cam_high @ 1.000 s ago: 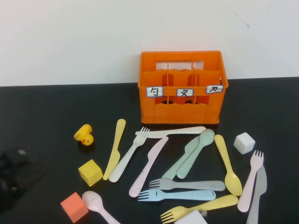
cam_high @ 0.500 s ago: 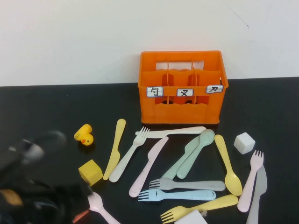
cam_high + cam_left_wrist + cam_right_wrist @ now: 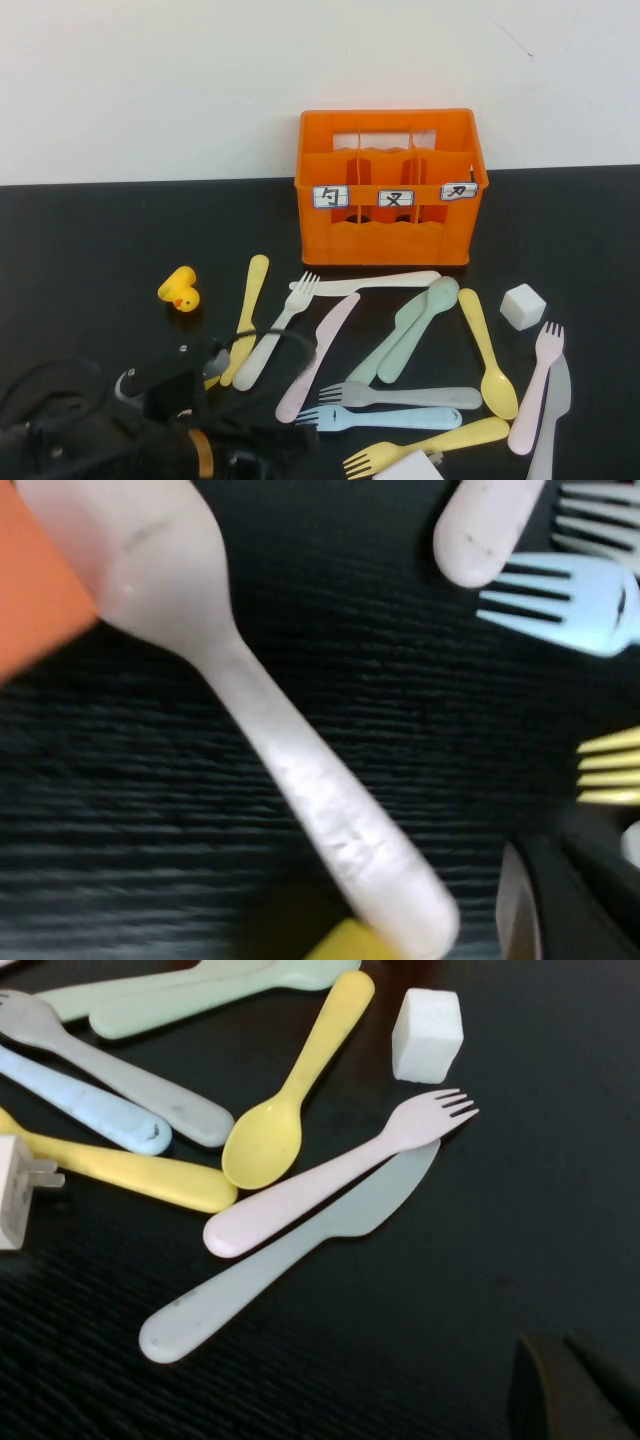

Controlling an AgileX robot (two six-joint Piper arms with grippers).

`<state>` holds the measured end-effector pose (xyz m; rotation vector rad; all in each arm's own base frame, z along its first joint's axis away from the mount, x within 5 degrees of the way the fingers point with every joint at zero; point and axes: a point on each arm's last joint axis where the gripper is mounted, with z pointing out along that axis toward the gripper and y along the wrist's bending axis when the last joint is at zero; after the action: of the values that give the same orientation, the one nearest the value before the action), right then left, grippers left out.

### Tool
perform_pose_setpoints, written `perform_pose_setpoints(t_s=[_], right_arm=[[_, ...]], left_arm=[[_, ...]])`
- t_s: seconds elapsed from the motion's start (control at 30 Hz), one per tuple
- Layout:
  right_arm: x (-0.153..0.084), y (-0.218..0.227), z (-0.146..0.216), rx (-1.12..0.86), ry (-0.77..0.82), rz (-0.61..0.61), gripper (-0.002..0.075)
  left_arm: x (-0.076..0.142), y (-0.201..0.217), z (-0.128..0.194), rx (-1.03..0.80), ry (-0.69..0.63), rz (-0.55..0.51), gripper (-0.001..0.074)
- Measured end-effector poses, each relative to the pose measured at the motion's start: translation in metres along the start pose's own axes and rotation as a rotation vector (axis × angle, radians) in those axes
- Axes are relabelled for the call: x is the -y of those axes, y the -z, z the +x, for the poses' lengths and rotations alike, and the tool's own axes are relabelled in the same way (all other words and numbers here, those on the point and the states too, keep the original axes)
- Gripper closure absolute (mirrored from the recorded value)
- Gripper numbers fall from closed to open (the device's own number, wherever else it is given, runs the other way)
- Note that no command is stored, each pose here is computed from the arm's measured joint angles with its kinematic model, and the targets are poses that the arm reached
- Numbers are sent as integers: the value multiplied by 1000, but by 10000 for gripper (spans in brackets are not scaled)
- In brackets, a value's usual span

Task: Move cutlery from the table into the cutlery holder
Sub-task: Pick up the spoon

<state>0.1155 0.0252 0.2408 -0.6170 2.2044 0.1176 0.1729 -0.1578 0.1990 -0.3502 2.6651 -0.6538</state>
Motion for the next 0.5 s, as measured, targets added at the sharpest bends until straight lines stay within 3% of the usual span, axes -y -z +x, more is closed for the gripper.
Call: perform_pose_setpoints(t_s=[0.2, 0.5], right_arm=[[0, 0, 0, 2, 0, -1, 728], [-1, 0, -1, 12, -11, -7, 728]], left_arm=[[-9, -6, -18, 14, 231, -50, 716], [-19, -12, -31, 35, 263, -98, 432]])
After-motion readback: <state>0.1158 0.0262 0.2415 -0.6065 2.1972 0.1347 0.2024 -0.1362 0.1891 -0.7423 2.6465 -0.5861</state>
